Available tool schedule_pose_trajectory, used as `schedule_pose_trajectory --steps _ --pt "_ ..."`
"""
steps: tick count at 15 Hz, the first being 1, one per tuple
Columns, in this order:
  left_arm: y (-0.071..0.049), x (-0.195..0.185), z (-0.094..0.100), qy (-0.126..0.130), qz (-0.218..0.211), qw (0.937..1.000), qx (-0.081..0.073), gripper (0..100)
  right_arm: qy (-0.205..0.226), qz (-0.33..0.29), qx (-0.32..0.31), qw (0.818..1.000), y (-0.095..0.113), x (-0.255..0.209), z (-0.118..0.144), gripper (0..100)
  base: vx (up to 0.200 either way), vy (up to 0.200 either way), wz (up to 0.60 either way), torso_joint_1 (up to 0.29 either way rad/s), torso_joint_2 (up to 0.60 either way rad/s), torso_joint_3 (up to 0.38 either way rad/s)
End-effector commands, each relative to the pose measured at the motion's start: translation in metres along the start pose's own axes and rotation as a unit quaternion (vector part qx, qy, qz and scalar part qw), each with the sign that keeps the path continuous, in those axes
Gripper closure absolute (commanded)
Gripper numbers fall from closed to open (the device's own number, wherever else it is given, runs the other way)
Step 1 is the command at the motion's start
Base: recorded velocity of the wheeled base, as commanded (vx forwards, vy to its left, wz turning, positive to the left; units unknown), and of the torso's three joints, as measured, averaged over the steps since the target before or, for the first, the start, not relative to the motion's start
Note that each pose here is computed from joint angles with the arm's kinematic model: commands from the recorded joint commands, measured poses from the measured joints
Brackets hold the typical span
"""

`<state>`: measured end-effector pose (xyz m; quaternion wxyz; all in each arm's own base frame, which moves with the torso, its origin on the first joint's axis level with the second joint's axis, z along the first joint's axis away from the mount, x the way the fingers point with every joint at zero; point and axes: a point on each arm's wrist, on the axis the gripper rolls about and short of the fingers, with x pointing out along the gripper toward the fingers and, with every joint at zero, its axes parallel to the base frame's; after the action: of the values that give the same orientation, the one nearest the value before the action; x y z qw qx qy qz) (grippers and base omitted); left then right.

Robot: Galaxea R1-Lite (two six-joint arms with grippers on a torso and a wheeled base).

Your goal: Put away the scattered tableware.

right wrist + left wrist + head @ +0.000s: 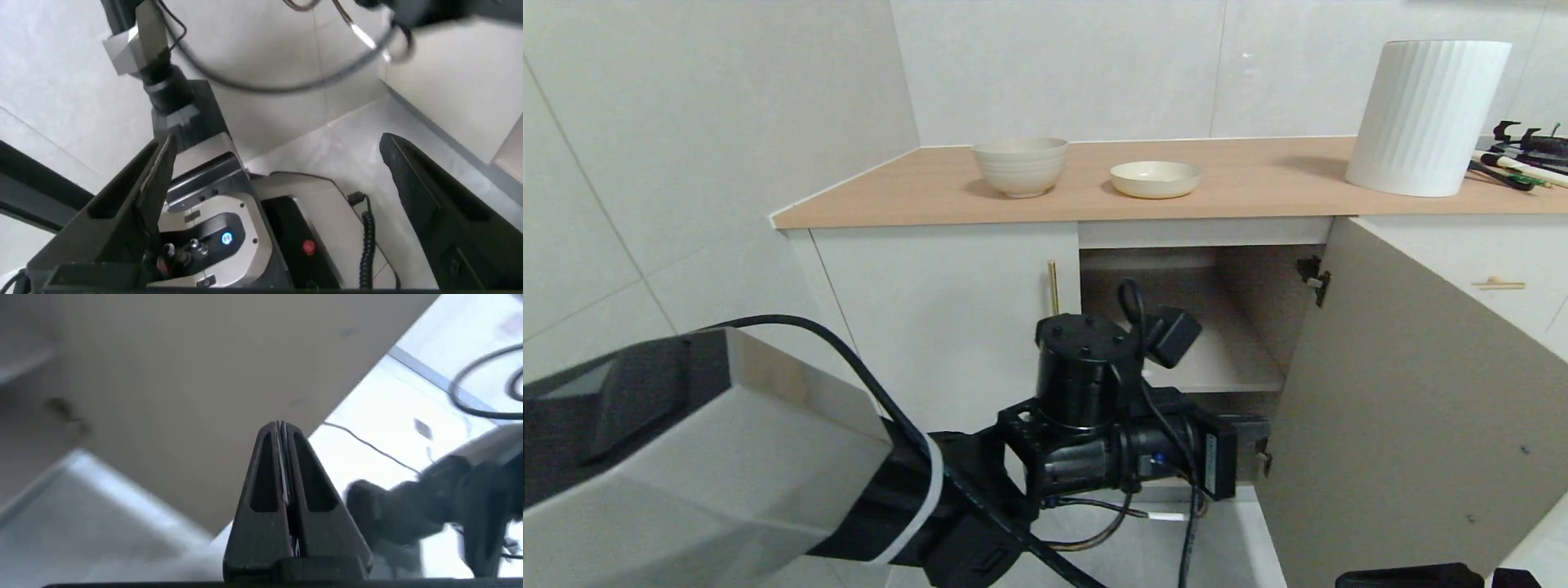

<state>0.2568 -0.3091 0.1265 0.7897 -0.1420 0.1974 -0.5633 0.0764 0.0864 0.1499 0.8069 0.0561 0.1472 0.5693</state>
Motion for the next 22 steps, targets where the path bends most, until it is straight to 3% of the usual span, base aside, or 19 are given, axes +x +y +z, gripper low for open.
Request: schedule_pose_trajectory --steps 1,4,6,8,10,11,13,15,19,20,22 --pt "0.012 -0.044 0.016 -0.03 0.038 0.9988 0.004 100 0.009 -0.007 0.006 1.0 -0.003 0.005 0.0 0 0.0 0.0 0.0 0.0 0.0 0.0" --pt "0.022 -0.109 0.029 -0.066 0.121 0.9903 0.016 100 0.011 -0.072 0.014 0.997 -0.021 0.033 0.02 0 0.0 0.0 0.0 0.0 0.0 0.0" --pt "0.019 -0.149 0.038 -0.093 0.17 0.9809 0.017 100 -0.018 -0.168 0.017 0.985 -0.052 0.054 0.05 0 0.0 0.0 0.0 0.0 0.0 0.0" --pt "0.009 -0.191 0.046 -0.091 0.214 0.9726 -0.001 100 -0.024 -0.213 0.015 0.977 -0.084 0.069 0.073 0 0.0 0.0 0.0 0.0 0.0 0.0" --pt "-0.004 -0.225 0.051 -0.079 0.254 0.9639 -0.019 100 -0.01 -0.23 -0.003 0.973 -0.098 0.079 0.089 0 0.0 0.0 0.0 0.0 0.0 0.0" --pt "-0.017 -0.254 0.054 -0.072 0.29 0.9539 -0.029 100 -0.007 -0.264 -0.007 0.964 -0.105 0.086 0.108 0 0.0 0.0 0.0 0.0 0.0 0.0" --pt "-0.025 -0.269 0.054 -0.071 0.31 0.9477 -0.031 100 -0.012 -0.303 -0.008 0.953 -0.109 0.091 0.125 0 0.0 0.0 0.0 0.0 0.0 0.0" --pt "-0.03 -0.278 0.057 -0.088 0.32 0.943 -0.026 100 -0.033 -0.328 -0.009 0.944 -0.109 0.089 0.148 0 0.0 0.0 0.0 0.0 0.0 0.0" --pt "-0.031 -0.281 0.059 -0.101 0.344 0.9333 -0.024 100 -0.039 -0.402 0.004 0.915 -0.107 0.079 0.141 0 0.0 0.0 0.0 0.0 0.0 0.0" --pt "-0.03 -0.28 0.059 -0.1 0.344 0.9333 -0.024 0 -0.046 -0.409 0.002 0.911 -0.104 0.076 0.144 0 0.0 0.0 0.0 0.0 0.0 0.0" --pt "-0.03 -0.28 0.059 -0.101 0.344 0.9333 -0.024 0 -0.05 -0.408 0.001 0.912 -0.101 0.073 0.145 0 0.0 0.0 0.0 0.0 0.0 0.0"
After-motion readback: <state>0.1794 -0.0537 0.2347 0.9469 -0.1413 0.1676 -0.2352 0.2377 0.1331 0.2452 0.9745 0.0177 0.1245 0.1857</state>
